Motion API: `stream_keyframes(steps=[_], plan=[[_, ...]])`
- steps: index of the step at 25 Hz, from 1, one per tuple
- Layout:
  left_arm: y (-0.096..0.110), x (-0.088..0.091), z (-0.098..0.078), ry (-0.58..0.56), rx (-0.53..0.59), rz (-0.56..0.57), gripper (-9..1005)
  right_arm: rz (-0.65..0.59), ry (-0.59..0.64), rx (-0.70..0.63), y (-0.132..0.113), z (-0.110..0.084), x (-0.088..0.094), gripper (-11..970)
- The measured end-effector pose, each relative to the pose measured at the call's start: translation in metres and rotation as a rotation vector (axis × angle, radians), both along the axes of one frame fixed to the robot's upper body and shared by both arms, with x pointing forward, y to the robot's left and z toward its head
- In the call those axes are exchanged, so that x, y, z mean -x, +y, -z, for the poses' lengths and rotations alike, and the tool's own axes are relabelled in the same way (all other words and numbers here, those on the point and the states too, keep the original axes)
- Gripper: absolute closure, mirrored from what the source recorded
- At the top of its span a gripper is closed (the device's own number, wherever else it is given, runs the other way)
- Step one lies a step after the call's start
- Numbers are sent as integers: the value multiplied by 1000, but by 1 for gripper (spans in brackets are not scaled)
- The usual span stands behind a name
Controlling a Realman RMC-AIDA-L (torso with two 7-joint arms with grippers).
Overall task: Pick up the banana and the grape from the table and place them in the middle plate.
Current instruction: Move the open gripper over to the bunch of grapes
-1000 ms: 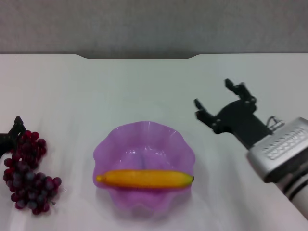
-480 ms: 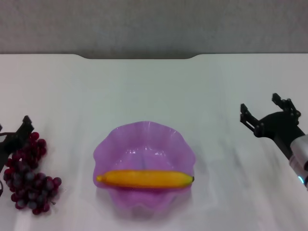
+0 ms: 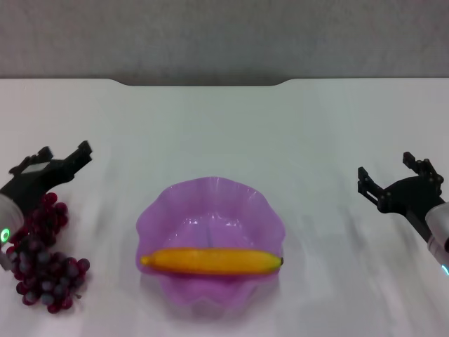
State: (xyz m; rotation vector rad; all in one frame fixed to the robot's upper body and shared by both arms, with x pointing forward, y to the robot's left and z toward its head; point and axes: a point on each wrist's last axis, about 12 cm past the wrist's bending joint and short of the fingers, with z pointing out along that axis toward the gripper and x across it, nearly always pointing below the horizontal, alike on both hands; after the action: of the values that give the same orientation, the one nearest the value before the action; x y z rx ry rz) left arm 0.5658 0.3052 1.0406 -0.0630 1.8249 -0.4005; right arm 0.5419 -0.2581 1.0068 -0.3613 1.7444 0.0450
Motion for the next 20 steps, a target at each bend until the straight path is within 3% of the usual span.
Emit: stream_keyframes(steps=[6, 10, 13, 20], plan=[[-1, -13, -35, 104, -140, 11, 109, 5, 9, 10, -3, 2, 0, 53], [-10, -11, -70, 164, -276, -27, 109, 5, 11, 11, -3, 2, 0, 53], [-20, -9, -86, 233, -357, -40, 110, 4, 29, 20, -3, 3, -2, 53], [-26, -16, -97, 414, -373, 114, 110, -12, 41, 24, 3, 2, -7, 53]])
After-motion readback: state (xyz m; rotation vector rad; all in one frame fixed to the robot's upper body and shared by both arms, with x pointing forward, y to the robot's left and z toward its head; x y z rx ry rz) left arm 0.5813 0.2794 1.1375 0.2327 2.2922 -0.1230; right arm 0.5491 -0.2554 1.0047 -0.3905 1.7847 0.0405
